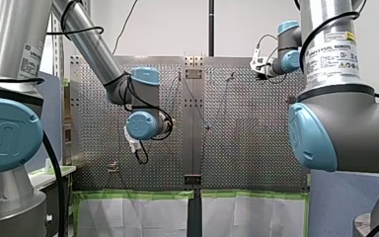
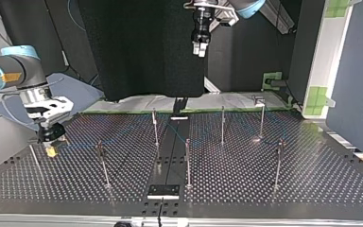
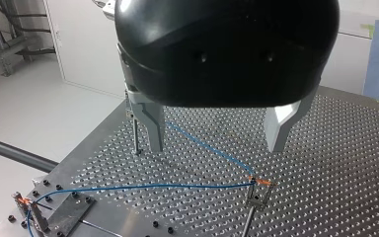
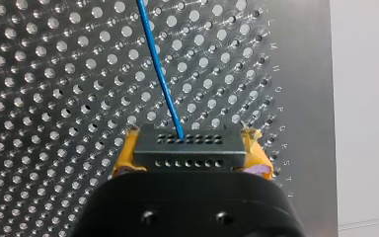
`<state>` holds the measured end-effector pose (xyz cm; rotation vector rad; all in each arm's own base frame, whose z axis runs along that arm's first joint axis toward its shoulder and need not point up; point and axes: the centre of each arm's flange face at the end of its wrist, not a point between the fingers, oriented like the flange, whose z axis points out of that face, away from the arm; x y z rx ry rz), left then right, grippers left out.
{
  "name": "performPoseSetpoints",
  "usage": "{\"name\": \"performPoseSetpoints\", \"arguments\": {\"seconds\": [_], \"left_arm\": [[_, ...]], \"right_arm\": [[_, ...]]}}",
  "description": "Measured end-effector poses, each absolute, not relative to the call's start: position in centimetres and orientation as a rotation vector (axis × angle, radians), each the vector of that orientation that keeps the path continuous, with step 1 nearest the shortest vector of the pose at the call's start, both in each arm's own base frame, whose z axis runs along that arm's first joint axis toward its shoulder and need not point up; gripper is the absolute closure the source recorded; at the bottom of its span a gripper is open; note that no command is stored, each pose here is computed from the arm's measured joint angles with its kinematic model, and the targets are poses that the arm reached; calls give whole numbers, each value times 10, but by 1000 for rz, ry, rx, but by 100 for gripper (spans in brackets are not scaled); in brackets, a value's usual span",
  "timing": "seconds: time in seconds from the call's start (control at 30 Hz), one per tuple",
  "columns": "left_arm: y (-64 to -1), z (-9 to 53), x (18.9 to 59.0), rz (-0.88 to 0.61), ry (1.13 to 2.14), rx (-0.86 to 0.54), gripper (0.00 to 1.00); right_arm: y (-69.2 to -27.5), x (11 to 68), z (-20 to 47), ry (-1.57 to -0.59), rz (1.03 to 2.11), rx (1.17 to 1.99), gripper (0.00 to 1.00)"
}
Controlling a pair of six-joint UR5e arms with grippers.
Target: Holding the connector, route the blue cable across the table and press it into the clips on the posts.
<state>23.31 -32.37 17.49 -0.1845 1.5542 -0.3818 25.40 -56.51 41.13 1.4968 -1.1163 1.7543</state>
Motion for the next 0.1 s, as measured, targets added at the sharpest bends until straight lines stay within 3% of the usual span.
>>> {"name": "performPoseSetpoints", "arguments": {"seconds": [0.1], "left_arm": [[-324,175,233,-382,1554,-184,0]], "right_arm": [[-565,254,411,-1116,1754,1497,100]]}}
